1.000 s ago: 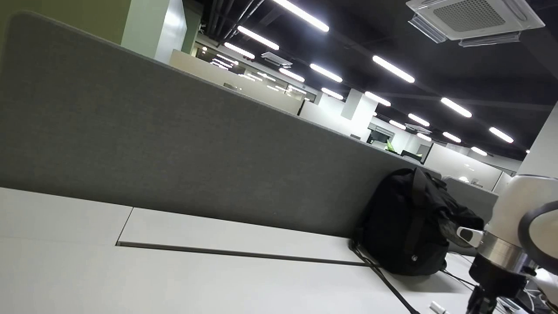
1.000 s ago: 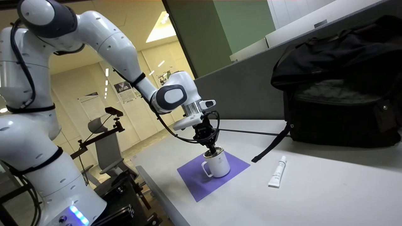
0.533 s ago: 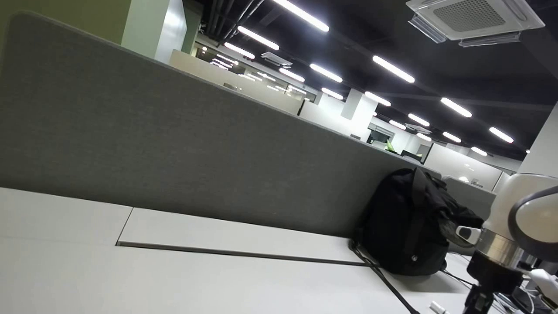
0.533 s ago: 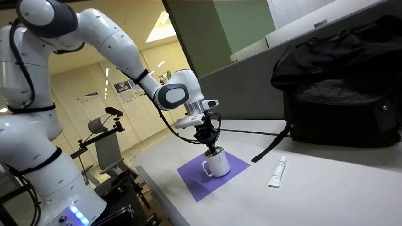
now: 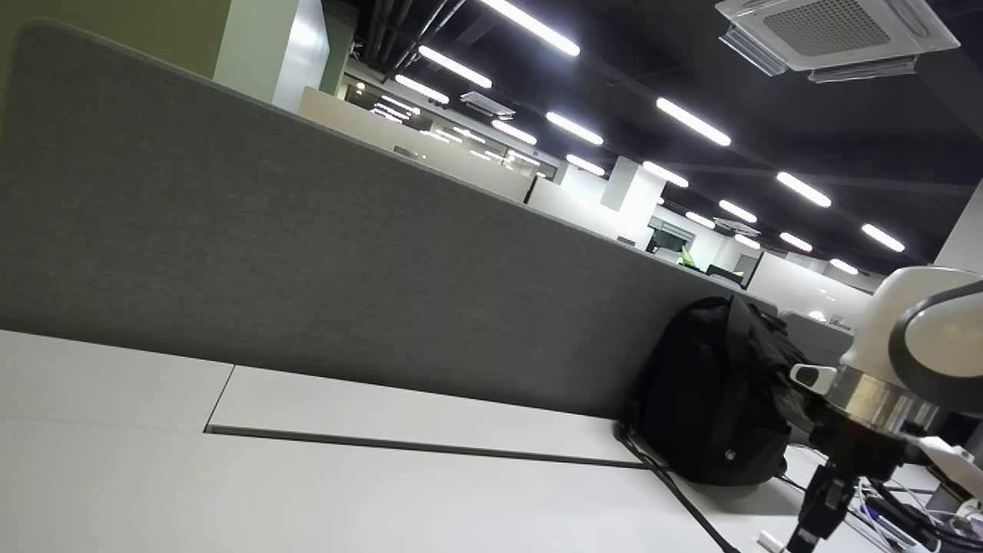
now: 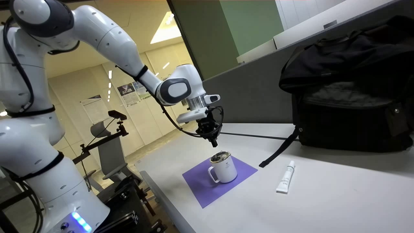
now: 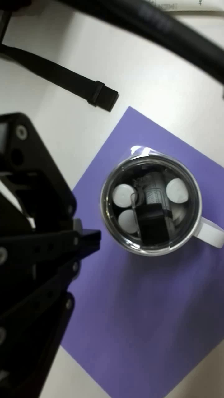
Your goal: Open the to small opening on the white cup.
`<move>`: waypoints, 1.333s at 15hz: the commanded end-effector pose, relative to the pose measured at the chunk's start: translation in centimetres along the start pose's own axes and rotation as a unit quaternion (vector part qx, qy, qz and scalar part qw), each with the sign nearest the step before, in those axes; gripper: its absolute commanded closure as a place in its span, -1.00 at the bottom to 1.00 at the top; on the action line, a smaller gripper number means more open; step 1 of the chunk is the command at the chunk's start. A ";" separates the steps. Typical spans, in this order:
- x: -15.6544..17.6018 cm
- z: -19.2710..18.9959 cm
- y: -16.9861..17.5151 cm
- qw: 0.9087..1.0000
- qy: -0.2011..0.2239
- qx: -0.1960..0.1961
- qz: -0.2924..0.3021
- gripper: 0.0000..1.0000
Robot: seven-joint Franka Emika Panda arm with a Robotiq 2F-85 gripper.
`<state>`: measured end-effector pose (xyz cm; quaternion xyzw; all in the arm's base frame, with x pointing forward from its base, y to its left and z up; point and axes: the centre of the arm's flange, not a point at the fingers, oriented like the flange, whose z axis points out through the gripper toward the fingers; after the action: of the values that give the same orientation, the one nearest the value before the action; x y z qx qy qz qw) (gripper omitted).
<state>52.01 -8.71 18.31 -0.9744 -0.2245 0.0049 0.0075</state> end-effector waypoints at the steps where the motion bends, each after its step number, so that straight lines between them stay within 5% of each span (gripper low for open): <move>1: 1.0 -3.1 -0.1 1.000 -0.009 0.010 -0.019 1.00; 2: 1.3 -3.5 -0.2 0.999 -0.023 0.017 -0.031 0.48; 3: 1.6 -3.8 -0.4 0.998 -0.039 0.021 -0.045 0.46; 13: 2.2 -9.0 -0.6 0.994 -0.084 -0.010 -0.073 -0.87; 20: 1.7 -8.9 -0.4 0.992 -0.091 -0.017 -0.090 -1.00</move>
<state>53.49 -7.76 27.21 -0.9459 -0.3106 0.0893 -0.0291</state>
